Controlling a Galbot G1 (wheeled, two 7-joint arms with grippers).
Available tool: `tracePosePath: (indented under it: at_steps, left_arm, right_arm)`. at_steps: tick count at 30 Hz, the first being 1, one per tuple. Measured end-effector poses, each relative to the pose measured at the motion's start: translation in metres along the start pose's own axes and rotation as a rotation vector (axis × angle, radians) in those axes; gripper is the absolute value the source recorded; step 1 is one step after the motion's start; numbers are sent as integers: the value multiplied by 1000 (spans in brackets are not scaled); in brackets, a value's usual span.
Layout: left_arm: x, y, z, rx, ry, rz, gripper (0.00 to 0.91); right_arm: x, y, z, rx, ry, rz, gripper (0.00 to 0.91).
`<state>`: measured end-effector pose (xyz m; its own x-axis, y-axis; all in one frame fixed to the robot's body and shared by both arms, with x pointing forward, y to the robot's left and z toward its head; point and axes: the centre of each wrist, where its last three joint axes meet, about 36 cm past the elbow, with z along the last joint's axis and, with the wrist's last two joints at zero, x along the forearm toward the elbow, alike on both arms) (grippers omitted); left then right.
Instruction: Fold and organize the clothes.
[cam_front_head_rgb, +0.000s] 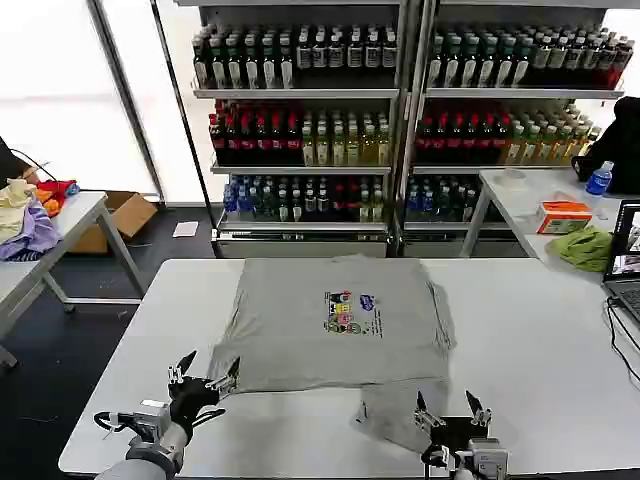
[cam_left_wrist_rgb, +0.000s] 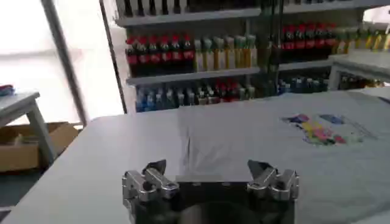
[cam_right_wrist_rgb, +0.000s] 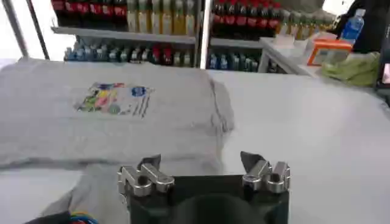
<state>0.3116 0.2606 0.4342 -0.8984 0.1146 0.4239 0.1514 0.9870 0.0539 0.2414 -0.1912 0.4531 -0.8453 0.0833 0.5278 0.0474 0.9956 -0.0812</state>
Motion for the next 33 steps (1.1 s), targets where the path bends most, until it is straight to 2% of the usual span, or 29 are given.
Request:
tracePosePath:
  at_steps: [14, 33]
  left_arm:
    - [-11, 7, 14, 32, 55, 2, 907]
    - [-18, 10, 33, 63, 113, 7, 907]
  right_arm:
    - [10, 13, 15, -8, 62, -1, 907]
    - [4, 20, 27, -14, 104, -2, 907]
